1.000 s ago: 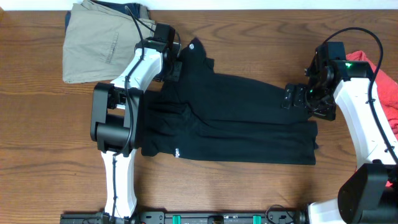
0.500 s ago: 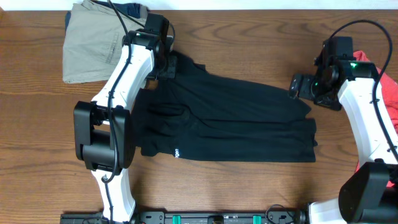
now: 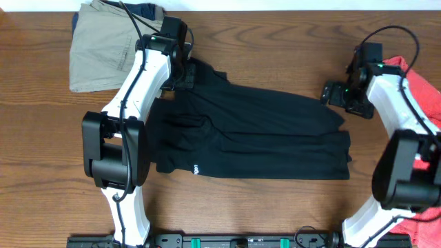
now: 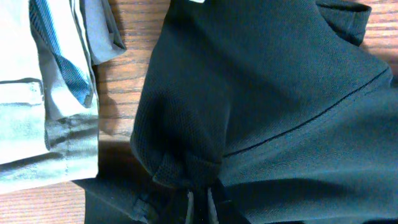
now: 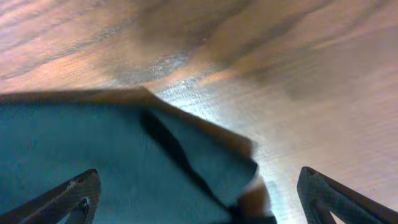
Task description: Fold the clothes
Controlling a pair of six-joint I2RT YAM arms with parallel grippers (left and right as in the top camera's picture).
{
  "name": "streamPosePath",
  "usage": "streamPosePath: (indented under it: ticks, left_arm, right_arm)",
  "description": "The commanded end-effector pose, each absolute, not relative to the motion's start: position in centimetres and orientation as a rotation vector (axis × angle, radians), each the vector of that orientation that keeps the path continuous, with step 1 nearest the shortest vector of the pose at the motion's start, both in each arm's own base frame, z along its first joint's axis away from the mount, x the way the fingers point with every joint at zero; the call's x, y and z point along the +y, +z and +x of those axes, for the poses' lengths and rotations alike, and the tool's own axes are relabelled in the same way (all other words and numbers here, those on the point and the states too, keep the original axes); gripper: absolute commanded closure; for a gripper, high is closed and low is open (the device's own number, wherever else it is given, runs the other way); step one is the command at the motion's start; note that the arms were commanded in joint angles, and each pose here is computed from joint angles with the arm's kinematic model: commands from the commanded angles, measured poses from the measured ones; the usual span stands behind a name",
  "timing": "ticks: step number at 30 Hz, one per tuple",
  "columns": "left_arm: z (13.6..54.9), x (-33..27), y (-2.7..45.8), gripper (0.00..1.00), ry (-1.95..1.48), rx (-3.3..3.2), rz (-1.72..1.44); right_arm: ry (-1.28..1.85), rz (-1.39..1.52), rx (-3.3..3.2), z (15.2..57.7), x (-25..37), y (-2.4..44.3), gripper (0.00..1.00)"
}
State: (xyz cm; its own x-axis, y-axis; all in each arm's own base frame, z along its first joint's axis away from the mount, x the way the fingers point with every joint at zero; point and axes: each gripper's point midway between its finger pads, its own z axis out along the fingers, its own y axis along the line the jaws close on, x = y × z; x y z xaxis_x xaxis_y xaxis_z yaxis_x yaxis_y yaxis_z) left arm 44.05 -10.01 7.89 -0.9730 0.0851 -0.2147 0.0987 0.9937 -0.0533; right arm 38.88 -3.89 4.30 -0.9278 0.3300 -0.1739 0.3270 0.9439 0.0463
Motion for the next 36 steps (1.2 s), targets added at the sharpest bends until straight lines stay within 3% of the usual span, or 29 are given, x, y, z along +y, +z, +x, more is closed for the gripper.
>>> streamPosePath:
  ticks: [1,6,9,11,12,22,36]
  left_arm:
    - [43.8,-9.6,7.6,0.92,-0.077,2.937,0.115]
    - [43.9,-9.6,7.6,0.9,-0.078,2.934,0.114]
    - [43.9,-9.6,7.5,0.9,-0.078,2.936,0.115]
    - [43.9,-9.6,7.5,0.9,-0.078,2.936,0.114]
    - [43.9,-9.6,7.5,0.89,-0.078,2.936,0.114]
    - [44.4,-9.7,7.6,0.9,-0.083,2.916,0.114]
    - [45.0,-9.9,14.0,0.93,-0.117,2.762,0.11]
  right_arm:
    - [0.044,0.479,2.942,39.0,-3.8,3.1,0.01]
    - [0.06,0.49,3.013,38.3,-3.4,0.7,0.05]
    - [0.057,0.499,3.055,37.6,-3.3,-0.5,0.14]
    - [0.051,0.502,3.06,37.6,-3.4,-0.9,0.28]
    - [0.046,0.51,3.051,37.8,-3.5,-0.9,0.41]
    - [-0.009,0.573,2.953,40.3,-5.0,0.7,0.98]
    - [-0.012,0.707,2.857,43.2,-9.0,8.9,0.99]
